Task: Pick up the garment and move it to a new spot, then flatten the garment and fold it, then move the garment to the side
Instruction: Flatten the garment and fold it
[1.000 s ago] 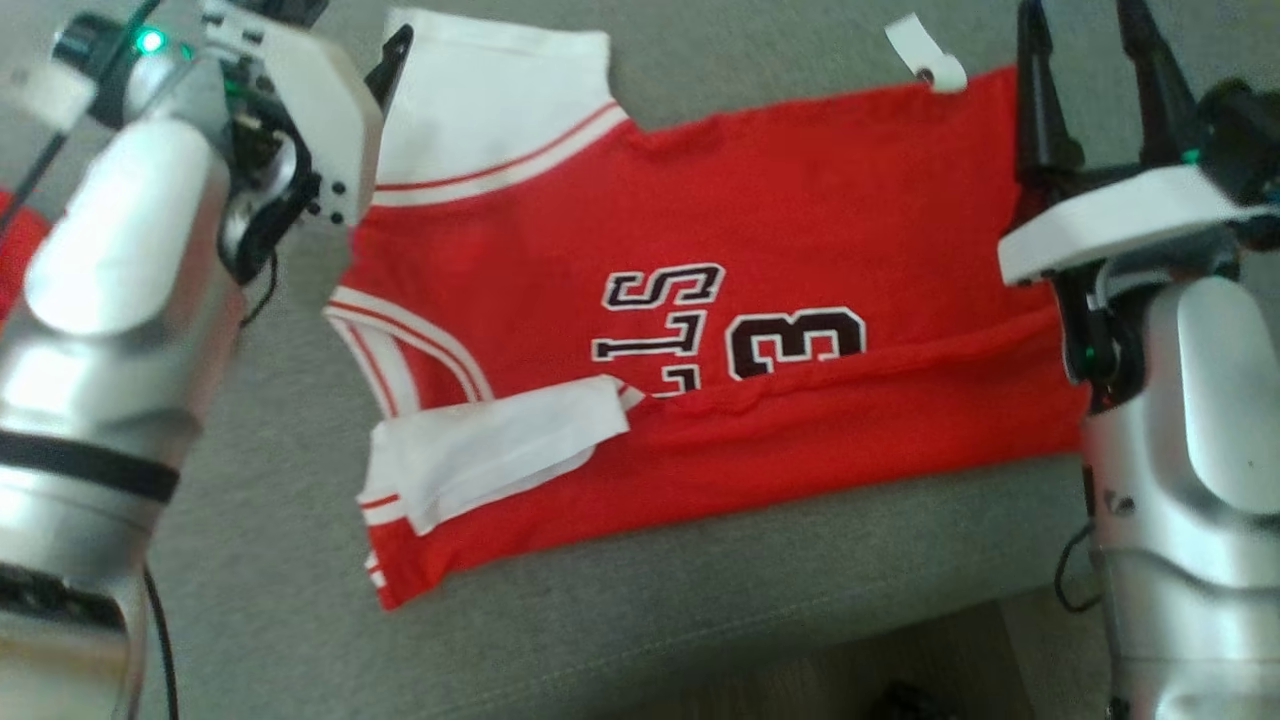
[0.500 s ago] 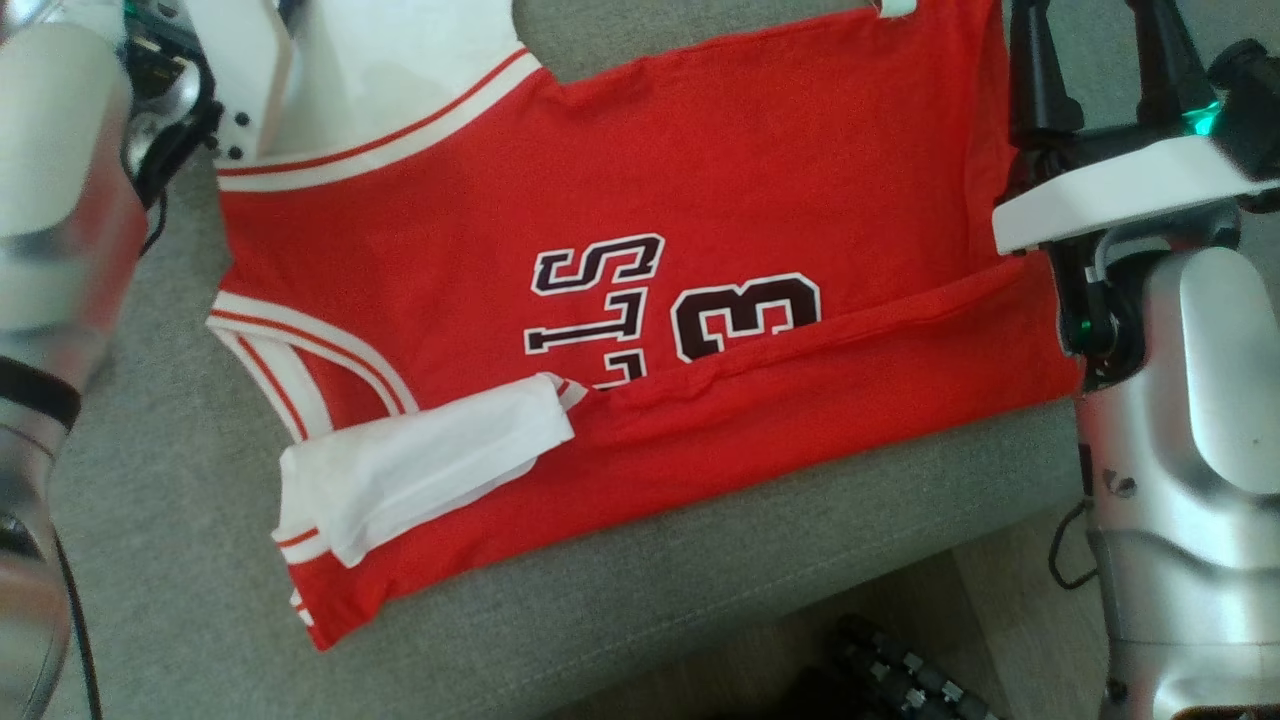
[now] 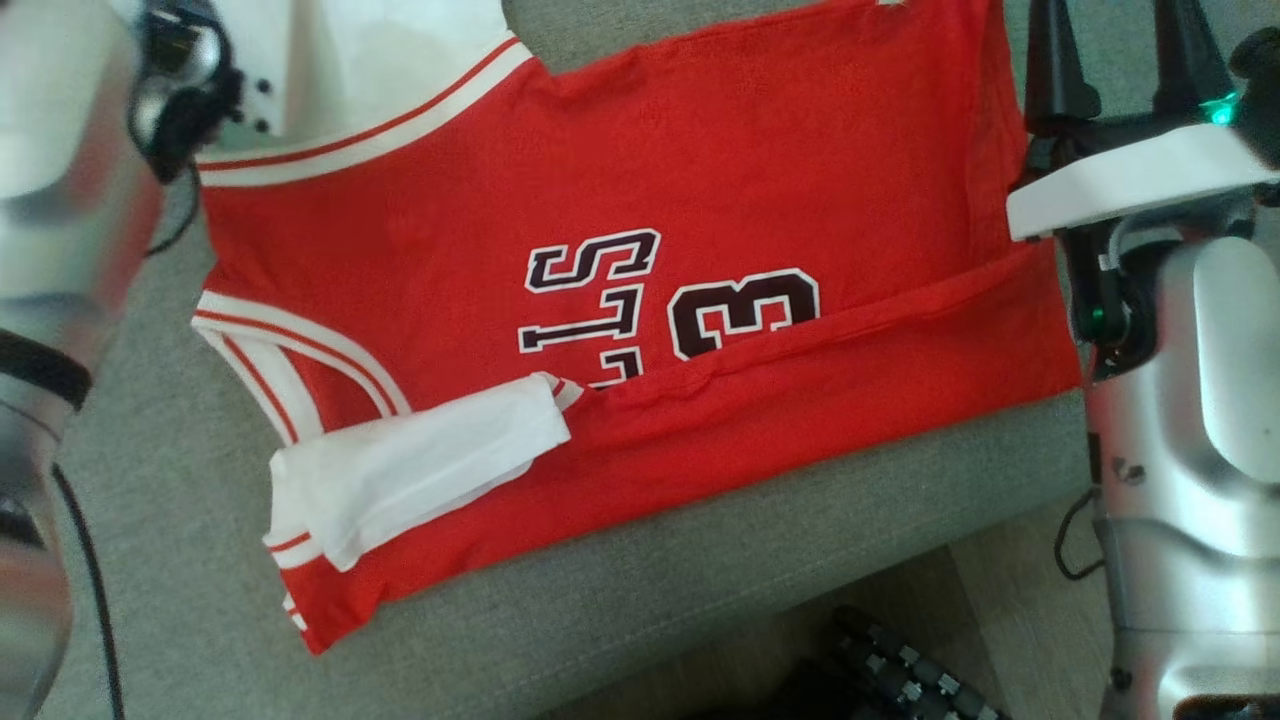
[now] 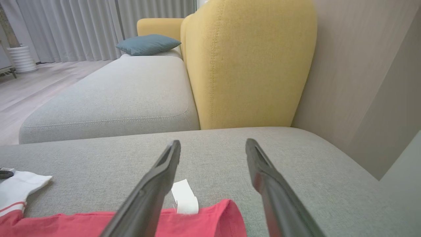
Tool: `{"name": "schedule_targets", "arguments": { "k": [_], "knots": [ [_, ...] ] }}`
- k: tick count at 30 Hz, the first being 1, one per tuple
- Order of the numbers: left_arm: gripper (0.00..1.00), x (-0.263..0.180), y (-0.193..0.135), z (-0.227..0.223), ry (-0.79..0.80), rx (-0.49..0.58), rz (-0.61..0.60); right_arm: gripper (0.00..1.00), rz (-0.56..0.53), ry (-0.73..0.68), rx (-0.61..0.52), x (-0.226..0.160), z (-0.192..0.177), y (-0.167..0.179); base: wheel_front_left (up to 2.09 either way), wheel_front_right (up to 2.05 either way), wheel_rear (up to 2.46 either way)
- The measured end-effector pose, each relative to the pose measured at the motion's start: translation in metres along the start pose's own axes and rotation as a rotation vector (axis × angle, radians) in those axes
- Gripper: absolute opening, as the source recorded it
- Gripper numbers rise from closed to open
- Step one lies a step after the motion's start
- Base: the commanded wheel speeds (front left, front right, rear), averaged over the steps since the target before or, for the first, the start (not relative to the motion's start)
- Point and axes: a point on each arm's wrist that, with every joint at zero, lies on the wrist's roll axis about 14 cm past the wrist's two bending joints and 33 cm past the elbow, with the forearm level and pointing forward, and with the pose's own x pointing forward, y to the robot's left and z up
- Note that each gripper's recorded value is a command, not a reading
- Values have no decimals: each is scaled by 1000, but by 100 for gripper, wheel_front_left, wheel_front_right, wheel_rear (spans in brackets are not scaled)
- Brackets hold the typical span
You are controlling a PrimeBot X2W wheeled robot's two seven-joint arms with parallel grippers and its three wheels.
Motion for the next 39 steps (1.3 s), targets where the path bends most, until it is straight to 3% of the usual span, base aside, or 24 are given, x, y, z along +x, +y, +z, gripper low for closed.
{"name": "schedule_targets", "arguments": {
  "k": [6, 16, 23, 39],
  "knots": [
    [0, -14, -5, 4, -45, -10, -18, 100, -9, 14, 16, 2, -3, -3, 0, 0, 0],
    [0, -70, -24, 53, -316, -85, -38, 100, 36, 54, -62, 18, 11, -1, 0, 0, 0],
    [0, -114, -20, 44, -374, -57, -13, 100, 129, 228, -110, 32, -19, 27, 0, 0, 0],
    [0, -124, -20, 23, -372, -72, -9, 100, 62, 571, -217, 29, -100, -15, 0, 0, 0]
  ]
}}
